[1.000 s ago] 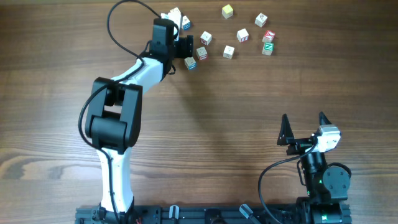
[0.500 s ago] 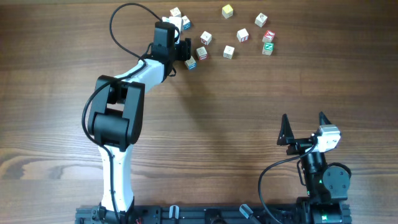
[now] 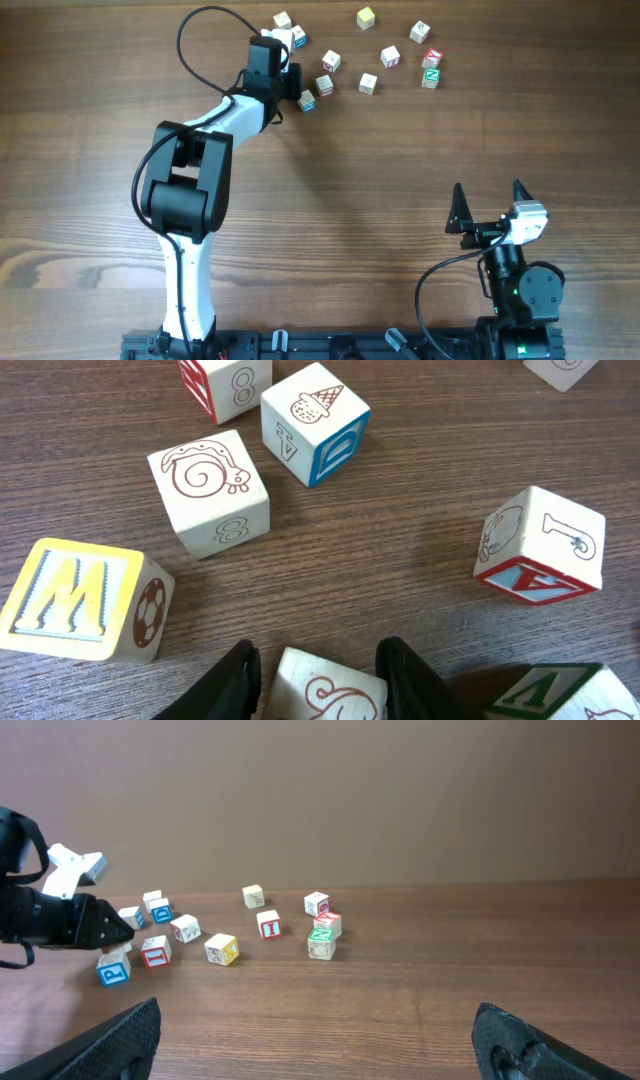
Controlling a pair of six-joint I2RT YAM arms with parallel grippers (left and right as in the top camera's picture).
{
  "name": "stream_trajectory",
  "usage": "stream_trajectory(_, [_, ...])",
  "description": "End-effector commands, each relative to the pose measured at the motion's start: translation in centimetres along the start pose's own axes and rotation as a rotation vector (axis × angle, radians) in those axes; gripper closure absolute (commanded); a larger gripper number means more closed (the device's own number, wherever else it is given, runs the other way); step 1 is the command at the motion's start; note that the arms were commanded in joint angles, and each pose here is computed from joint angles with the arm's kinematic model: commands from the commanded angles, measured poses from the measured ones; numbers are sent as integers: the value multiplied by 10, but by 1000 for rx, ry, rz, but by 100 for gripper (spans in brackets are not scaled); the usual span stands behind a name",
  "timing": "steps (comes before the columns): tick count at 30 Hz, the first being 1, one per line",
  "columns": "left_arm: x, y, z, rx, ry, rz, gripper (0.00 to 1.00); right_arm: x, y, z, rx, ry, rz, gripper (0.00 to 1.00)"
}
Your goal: Form a circle
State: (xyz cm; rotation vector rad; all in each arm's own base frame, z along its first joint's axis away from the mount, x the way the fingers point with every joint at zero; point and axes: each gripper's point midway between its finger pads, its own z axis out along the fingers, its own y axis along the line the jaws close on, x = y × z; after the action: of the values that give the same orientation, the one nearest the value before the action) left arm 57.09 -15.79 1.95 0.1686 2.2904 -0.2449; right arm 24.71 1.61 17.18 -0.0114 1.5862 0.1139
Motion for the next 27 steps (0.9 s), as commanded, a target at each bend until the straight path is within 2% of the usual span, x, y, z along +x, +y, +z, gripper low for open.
stream_trajectory(1, [-12,9,-10,-38,-6,0,65,-2,3,-1,-17,-10,-13,0])
stream_trajectory(4, [-23,7,-26,-38,-7,0,68,-2,3,-1,-17,-10,-13,0])
stream_trajectory(10, [-73,-3,-97,-32,-57,-4,73,-2,3,-1,-17,-10,-13,0])
stream_trajectory(12, [-95,-9,-145,-27,-82,-5,77,-2,3,-1,-17,-10,-13,0])
stream_trajectory(16, [-109,-22,-226,-11,-90,-52,82,-2,3,-1,-17,-10,-13,0])
stream_trajectory(19, [-97,-38,-283,10,-49,-31,82,-2,3,-1,-17,-10,-13,0])
stream_trajectory(22, [-73,-51,-314,29,25,-3,83,-2,3,-1,-17,-10,-13,0])
stream_trajectory(25, [-29,-65,-326,40,187,36,88,-2,3,-1,-17,-10,-13,0])
stream_trajectory(27, [-6,-70,-319,40,261,36,89,-2,3,-1,-17,-10,-13,0])
